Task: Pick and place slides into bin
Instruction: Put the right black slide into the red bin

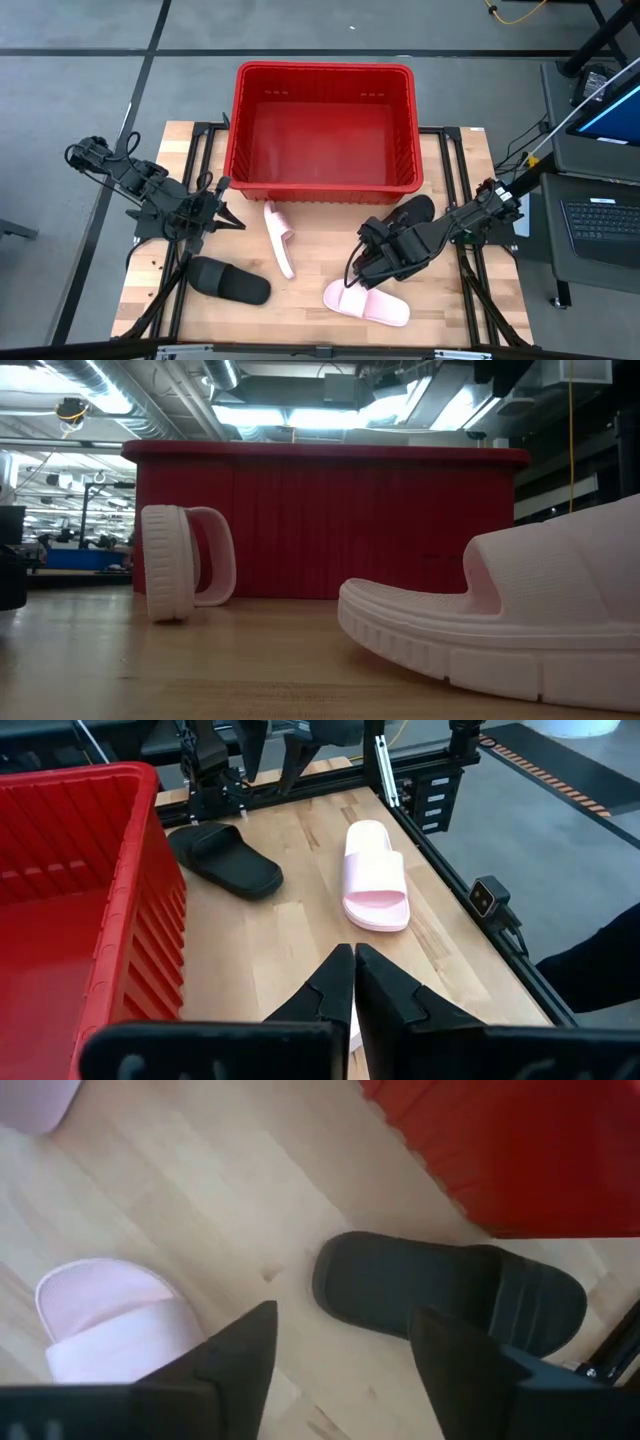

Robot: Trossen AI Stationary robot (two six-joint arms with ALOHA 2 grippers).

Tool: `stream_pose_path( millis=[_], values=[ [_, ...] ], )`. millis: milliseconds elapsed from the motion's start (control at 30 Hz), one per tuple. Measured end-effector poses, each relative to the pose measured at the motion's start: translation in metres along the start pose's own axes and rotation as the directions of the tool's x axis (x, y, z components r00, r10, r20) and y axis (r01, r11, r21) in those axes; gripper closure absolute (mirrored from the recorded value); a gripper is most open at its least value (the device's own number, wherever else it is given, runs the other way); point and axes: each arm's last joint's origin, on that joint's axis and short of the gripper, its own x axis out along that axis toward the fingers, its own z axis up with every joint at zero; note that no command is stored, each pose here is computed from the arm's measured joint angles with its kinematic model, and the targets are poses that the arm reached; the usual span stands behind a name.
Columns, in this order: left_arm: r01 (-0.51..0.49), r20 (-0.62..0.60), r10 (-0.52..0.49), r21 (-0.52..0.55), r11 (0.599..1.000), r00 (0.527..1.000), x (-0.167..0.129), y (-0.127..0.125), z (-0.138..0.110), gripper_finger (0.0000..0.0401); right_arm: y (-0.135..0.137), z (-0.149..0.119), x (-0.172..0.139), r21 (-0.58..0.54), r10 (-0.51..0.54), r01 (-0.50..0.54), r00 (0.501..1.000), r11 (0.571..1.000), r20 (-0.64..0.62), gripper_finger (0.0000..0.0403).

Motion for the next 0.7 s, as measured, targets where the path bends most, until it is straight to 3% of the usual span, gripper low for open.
stream_pose_path(
  millis=[400,700],
  values=[
    [-0.012,-0.014,0.011,-0.09,0.996,1.0,0.002,0.0,-0.001,0.0324,0.0,-0.001,0.0,-0.015,0.004,-0.004,1.0,1.0,-0.01,0.0164],
    [-0.089,-0.087,0.089,0.005,0.996,0.992,0.023,-0.003,-0.002,0.0254,0.0,-0.001,0.0,-0.013,0.004,-0.004,1.0,1.0,-0.01,0.0164]
  ],
)
